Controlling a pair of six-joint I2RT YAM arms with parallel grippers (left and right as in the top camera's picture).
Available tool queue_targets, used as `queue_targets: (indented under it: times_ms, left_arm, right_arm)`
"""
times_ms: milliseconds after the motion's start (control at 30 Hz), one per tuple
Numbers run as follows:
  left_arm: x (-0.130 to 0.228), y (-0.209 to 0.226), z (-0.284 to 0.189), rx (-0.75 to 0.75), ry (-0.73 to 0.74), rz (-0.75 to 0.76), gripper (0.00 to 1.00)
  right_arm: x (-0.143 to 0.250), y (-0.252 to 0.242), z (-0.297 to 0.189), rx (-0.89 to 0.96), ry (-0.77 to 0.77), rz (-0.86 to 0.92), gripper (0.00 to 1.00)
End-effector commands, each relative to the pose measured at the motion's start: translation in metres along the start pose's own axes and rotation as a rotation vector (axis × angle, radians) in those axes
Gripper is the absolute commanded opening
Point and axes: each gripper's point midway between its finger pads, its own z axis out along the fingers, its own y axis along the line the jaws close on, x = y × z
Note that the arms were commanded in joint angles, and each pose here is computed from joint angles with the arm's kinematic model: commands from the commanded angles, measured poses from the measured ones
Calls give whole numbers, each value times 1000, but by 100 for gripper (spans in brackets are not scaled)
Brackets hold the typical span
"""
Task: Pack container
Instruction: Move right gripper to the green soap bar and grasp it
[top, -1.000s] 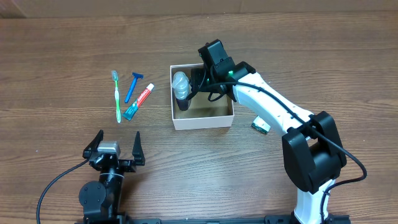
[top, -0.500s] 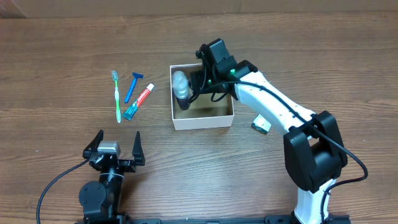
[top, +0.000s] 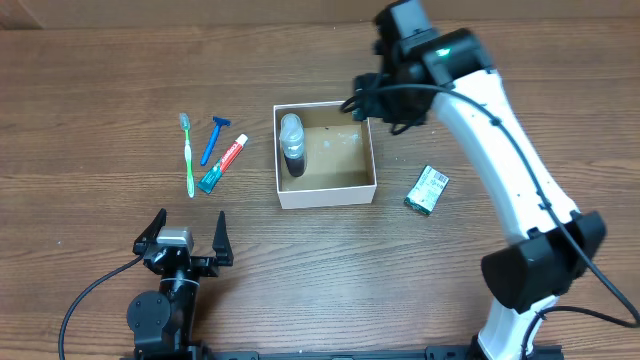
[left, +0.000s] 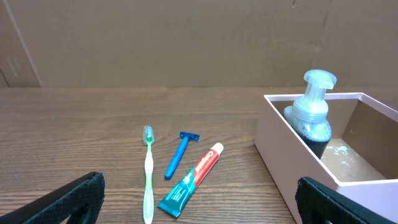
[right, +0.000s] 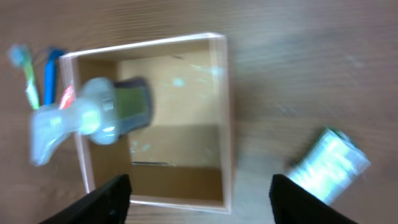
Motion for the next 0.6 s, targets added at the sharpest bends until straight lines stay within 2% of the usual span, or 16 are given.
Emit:
queue_targets:
  times_ms: [0, 200, 400, 567]
  left_arm:
    - [0, 4, 0, -18, -5, 18, 100]
    - [0, 4, 0, -18, -5, 18, 100]
    - [0, 4, 0, -18, -5, 18, 100]
    - [0, 4, 0, -18, -5, 18, 100]
  right_arm:
    - [-11, -58, -16, 95, -19, 286, 77]
    - [19, -114, 26, 196, 120, 428, 79]
    - [58, -138, 97, 230, 199, 485, 79]
    - [83, -151, 130, 228, 228, 522, 79]
